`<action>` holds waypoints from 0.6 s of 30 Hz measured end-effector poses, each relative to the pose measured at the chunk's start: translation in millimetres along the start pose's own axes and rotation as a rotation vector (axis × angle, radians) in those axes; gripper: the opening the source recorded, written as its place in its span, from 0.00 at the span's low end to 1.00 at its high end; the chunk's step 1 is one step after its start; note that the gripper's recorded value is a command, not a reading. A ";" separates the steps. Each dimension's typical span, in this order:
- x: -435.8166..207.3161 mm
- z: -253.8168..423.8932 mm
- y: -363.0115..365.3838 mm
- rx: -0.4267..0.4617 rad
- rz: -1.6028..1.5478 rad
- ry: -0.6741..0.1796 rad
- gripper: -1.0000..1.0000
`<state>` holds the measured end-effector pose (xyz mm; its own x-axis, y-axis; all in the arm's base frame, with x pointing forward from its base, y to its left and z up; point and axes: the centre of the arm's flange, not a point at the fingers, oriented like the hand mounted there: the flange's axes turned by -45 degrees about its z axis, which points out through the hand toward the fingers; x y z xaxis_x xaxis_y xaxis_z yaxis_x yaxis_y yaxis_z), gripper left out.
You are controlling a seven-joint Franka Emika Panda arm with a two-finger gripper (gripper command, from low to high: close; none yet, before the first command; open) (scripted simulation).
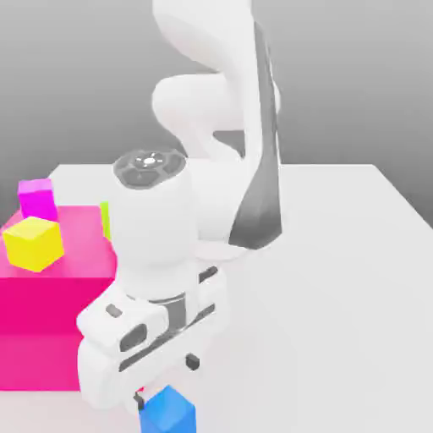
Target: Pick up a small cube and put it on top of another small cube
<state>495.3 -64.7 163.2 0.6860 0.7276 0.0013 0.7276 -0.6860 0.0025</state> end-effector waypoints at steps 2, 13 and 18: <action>-1.0 24.4 -0.8 0.002 -0.001 -0.001 0.00; -0.9 -19.3 -0.8 0.004 -0.002 -0.002 0.00; -1.2 -81.2 5.0 0.002 0.076 -0.046 0.00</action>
<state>497.9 -68.9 244.4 0.7388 0.6725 -0.0447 0.6732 -0.7395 0.0024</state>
